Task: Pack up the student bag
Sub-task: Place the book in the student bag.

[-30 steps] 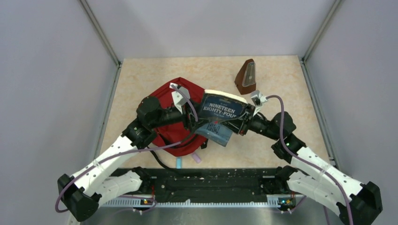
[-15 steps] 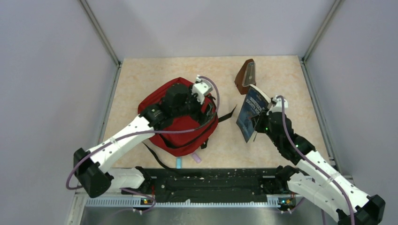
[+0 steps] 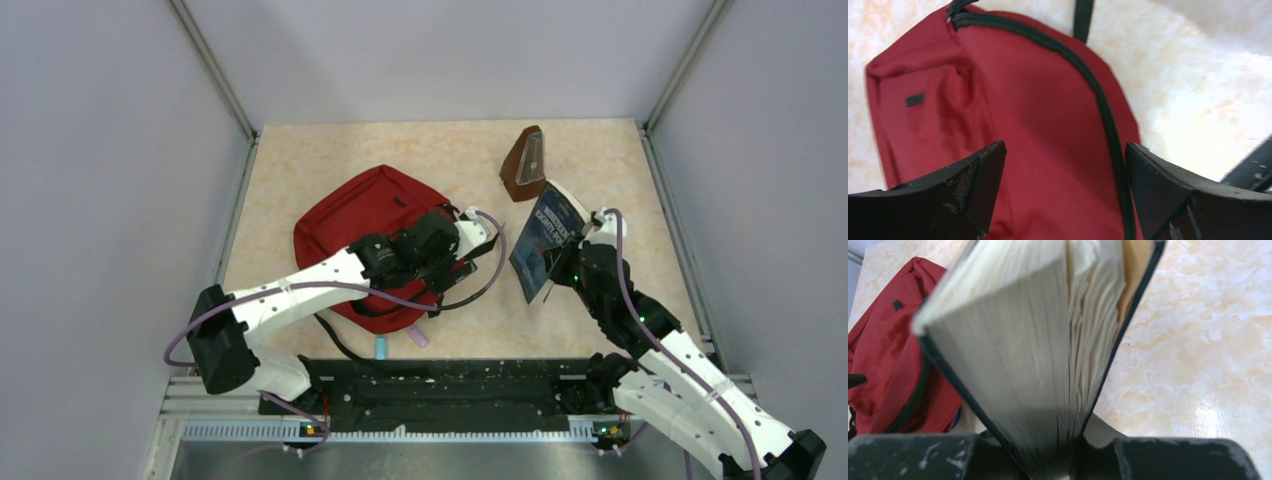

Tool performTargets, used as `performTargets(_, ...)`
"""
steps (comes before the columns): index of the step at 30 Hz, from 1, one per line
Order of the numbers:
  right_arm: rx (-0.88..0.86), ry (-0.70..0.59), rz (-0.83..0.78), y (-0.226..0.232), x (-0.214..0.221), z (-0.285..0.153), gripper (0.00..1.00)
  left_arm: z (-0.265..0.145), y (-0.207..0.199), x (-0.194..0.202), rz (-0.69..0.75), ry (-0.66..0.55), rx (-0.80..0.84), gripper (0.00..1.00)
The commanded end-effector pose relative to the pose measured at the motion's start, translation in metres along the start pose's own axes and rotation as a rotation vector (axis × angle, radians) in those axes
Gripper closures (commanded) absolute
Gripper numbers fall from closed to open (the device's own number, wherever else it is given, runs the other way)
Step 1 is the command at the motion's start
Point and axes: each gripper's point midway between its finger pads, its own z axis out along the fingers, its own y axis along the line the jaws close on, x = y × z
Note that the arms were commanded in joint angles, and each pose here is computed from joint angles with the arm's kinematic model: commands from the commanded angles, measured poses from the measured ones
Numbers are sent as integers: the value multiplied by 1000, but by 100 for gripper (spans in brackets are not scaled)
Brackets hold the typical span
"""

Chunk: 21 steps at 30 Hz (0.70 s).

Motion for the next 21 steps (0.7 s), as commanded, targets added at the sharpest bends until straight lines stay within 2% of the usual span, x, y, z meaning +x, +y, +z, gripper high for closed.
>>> performTargets(1, -113, -119, 92, 31, -42, -8, 100, -8, 37, -1, 52, 43, -217, 9)
performTargets(5, -181, -70, 104, 45, -37, -11, 100, -17, 51, -2, 41, 43, -292, 23)
performTargets(11, -259, -24, 142, 61, -32, -18, 100, -36, 58, -15, -7, -55, -279, 39)
performTargets(12, -280, -10, 147, 65, -30, -19, 100, -37, 58, -16, -12, -61, -267, 45)
performTargets(13, -295, -1, 150, 68, -30, -20, 100, -38, 57, -16, -17, -64, -252, 56)
performTargets(14, -307, 8, 157, 70, -29, -21, 100, -38, 55, -16, -15, -61, -233, 76)
performTargets(15, -318, 18, 165, 73, -28, -22, 100, -40, 54, -16, -13, -60, -220, 92)
performTargets(16, -332, 25, 178, 76, -28, -23, 100, -41, 55, -17, -11, -60, -217, 100)
performTargets(21, -522, 105, 327, 115, -24, -35, 100, -66, 78, -38, -26, -143, -320, 100)
